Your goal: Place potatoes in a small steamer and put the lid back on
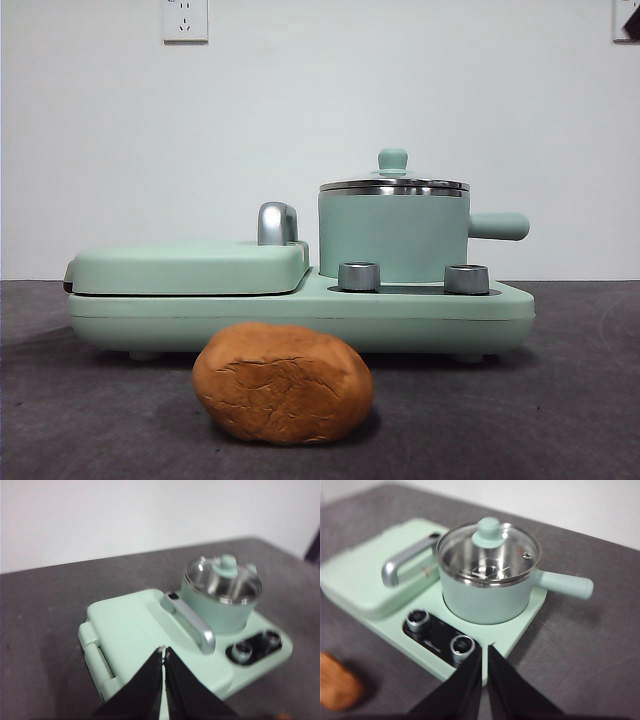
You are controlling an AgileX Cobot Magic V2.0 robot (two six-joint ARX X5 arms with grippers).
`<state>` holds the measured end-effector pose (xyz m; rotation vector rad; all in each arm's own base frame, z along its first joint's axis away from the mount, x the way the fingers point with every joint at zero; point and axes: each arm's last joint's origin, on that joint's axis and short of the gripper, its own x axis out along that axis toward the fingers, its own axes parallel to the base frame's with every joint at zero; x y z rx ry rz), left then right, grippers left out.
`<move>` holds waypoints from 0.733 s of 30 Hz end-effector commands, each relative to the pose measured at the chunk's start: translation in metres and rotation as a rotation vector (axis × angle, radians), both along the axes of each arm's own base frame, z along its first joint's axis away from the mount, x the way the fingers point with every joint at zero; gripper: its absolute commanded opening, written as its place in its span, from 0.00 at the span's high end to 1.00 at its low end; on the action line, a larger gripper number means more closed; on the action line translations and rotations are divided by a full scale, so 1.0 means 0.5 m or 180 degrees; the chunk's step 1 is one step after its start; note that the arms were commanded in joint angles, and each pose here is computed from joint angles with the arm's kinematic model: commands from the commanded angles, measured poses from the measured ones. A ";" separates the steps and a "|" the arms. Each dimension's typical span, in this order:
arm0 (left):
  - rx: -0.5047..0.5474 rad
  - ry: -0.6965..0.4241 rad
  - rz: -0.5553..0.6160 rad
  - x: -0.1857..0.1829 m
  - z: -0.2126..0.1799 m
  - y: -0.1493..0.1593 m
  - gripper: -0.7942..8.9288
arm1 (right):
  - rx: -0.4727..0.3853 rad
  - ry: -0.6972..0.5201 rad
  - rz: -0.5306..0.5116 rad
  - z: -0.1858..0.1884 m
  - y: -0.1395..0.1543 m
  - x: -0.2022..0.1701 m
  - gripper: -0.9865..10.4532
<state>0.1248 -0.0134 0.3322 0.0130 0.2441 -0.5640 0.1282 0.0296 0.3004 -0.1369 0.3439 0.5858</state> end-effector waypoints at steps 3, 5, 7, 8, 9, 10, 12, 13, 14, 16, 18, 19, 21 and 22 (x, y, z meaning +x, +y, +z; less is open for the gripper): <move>0.0743 -0.0362 -0.0367 0.033 0.002 -0.009 0.91 | -0.0733 -0.0346 0.0203 0.019 0.018 0.026 0.90; 0.0772 -0.0357 -0.0425 0.041 0.001 -0.013 0.91 | -0.0866 -0.0363 0.0215 0.018 0.024 0.033 0.90; 0.0749 -0.0394 -0.0456 0.047 0.002 -0.017 0.88 | -0.0920 -0.0354 0.0255 0.015 0.030 0.039 0.83; 0.0727 -0.0414 -0.0460 0.048 0.004 -0.019 0.81 | -0.0923 -0.0347 0.0260 0.014 0.031 0.040 0.77; 0.0666 -0.0425 -0.0456 0.050 0.007 -0.021 0.71 | -0.0925 -0.0329 0.0247 0.013 0.033 0.041 0.70; 0.0595 -0.0431 -0.0443 0.052 0.010 -0.022 0.64 | -0.0920 -0.0319 0.0227 0.013 0.033 0.041 0.66; 0.0430 -0.0474 -0.0430 0.054 0.018 -0.027 0.59 | -0.0912 -0.0318 0.0229 0.014 0.034 0.041 0.65; 0.0384 -0.0502 -0.0435 0.054 0.021 -0.029 0.59 | -0.0912 -0.0318 0.0230 0.014 0.034 0.040 0.65; 0.0344 -0.0536 -0.0449 0.055 0.025 -0.031 0.59 | -0.0912 -0.0320 0.0230 0.014 0.034 0.040 0.65; 0.0271 -0.0637 -0.0500 0.060 0.032 -0.039 0.59 | -0.0919 -0.0318 0.0206 0.014 0.034 0.041 0.65; 0.0192 -0.0719 -0.0565 0.070 0.037 -0.050 0.59 | -0.0894 -0.0310 0.0172 0.014 0.034 0.041 0.65; 0.0162 -0.0747 -0.0594 0.075 0.038 -0.055 0.59 | -0.0870 -0.0308 0.0160 0.015 0.034 0.041 0.65; 0.0110 -0.0798 -0.0643 0.090 0.039 -0.068 0.59 | -0.0806 -0.0302 0.0127 0.017 0.034 0.042 0.65; 0.0105 -0.0832 -0.0664 0.099 0.039 -0.076 0.60 | -0.0787 -0.0309 0.0119 0.018 0.034 0.043 0.65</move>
